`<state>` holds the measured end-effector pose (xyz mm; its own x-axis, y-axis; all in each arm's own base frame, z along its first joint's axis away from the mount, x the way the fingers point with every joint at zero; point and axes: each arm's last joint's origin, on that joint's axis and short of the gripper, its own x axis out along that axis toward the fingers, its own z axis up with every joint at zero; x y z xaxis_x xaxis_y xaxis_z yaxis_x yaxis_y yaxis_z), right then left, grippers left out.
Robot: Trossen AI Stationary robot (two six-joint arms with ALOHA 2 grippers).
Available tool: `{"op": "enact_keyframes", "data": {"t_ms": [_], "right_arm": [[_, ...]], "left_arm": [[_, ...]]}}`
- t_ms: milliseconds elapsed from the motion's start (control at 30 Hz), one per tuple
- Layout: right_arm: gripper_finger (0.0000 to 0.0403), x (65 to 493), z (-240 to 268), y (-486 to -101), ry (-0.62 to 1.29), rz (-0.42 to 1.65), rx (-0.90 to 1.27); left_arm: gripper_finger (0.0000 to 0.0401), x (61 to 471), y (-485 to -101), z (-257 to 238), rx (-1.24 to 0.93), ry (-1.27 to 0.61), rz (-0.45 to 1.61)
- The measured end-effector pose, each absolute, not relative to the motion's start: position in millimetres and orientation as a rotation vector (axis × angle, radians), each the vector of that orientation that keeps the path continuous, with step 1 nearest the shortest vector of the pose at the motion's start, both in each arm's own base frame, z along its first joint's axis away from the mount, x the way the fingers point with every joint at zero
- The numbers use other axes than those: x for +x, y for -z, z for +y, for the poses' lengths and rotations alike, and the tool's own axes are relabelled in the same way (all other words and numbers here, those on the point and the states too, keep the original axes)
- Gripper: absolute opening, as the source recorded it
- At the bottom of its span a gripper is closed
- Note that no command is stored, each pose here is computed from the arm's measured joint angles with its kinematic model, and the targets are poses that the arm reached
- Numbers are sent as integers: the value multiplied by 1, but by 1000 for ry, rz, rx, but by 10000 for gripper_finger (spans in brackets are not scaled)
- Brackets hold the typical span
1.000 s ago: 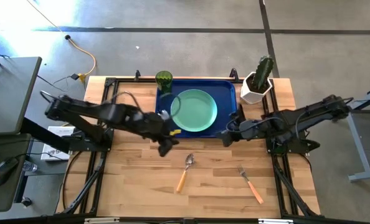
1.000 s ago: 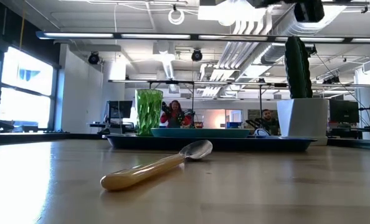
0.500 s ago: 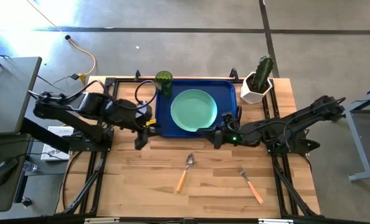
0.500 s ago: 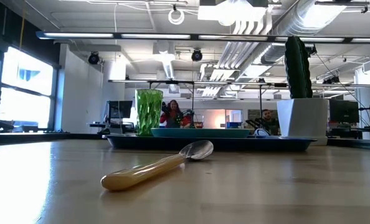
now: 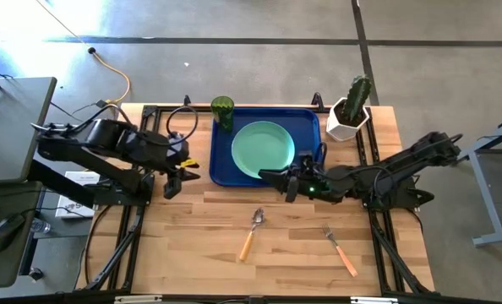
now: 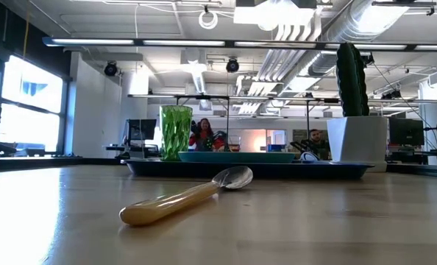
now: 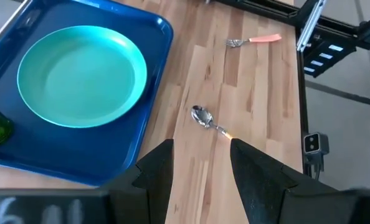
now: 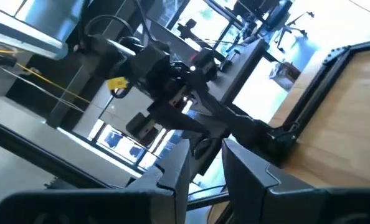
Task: Pick and place plate/cup/fork/spoon on tray
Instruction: Put the yellow spoon on the blue serving tray
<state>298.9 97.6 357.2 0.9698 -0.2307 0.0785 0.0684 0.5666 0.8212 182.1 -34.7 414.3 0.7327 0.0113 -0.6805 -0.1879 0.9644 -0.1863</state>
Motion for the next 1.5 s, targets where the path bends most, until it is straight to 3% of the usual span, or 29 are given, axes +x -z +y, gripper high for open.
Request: {"op": "enact_keyframes", "data": {"t_ms": [200, 433, 800, 1500], "right_arm": [[85, 317, 103, -377, 190, -159, 891], [85, 332, 107, -374, 348, 91, 1015], [85, 360, 123, -334, 532, 484, 1192], [85, 392, 133, -261, 571, 795, 1166]], "left_arm": [[147, 168, -422, -32, -245, -96, 698], [147, 156, -427, -29, -244, -88, 663], [147, 152, -429, -28, -214, -74, 652], [147, 154, -428, -27, -282, -143, 642]]}}
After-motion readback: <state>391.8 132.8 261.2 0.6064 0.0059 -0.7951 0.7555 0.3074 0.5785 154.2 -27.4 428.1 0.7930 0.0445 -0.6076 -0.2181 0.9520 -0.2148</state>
